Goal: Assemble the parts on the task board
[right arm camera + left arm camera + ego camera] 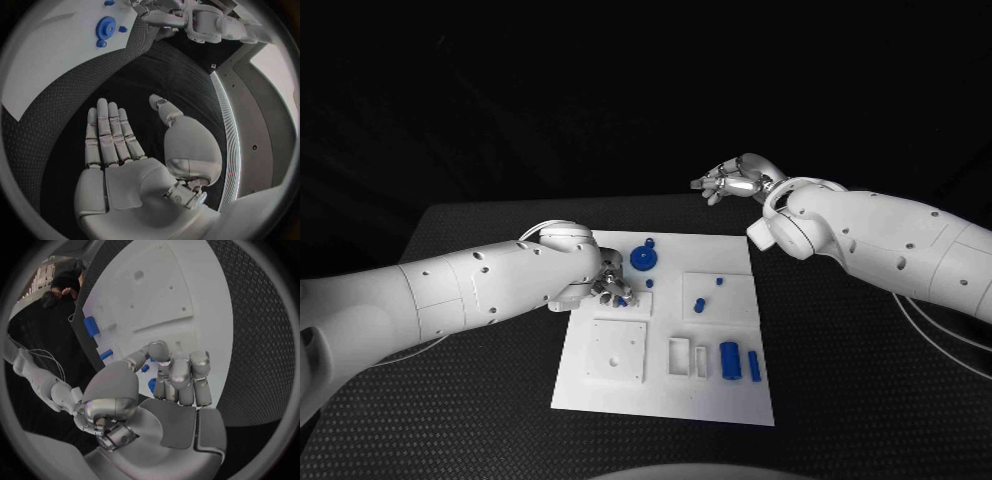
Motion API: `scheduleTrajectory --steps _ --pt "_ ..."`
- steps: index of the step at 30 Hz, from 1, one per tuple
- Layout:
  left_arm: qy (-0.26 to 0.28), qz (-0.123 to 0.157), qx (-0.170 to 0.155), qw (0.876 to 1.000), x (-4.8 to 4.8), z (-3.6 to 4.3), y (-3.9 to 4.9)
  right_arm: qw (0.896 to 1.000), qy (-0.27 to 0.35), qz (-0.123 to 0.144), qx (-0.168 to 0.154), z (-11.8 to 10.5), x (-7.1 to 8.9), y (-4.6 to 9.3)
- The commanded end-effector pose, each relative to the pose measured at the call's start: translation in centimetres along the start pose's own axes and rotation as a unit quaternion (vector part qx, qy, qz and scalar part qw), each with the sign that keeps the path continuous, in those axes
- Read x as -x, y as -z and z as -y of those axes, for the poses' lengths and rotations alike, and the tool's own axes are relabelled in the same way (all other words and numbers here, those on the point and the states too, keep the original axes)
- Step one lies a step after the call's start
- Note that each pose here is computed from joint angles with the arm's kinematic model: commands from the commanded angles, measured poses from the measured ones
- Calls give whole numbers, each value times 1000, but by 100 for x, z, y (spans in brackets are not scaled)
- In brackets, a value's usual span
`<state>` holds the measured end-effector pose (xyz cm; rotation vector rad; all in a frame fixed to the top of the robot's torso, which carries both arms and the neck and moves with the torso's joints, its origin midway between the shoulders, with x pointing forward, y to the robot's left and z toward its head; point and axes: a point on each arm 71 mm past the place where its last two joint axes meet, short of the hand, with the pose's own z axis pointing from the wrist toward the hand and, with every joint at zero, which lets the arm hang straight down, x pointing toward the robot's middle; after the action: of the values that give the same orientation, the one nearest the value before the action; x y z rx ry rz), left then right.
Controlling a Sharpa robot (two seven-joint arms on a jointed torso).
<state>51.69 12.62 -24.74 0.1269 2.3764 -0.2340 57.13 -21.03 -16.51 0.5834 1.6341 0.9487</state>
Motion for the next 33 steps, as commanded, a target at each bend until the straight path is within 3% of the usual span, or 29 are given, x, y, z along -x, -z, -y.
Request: scheduleTrajectory --steps 1,33 --pt "2 -4 5 1000 -59 -13 -33 1000 0 -6 3 -6 -13 3" --pt "13 13 10 1000 -37 -93 -26 1000 1 -4 1 8 1 5"
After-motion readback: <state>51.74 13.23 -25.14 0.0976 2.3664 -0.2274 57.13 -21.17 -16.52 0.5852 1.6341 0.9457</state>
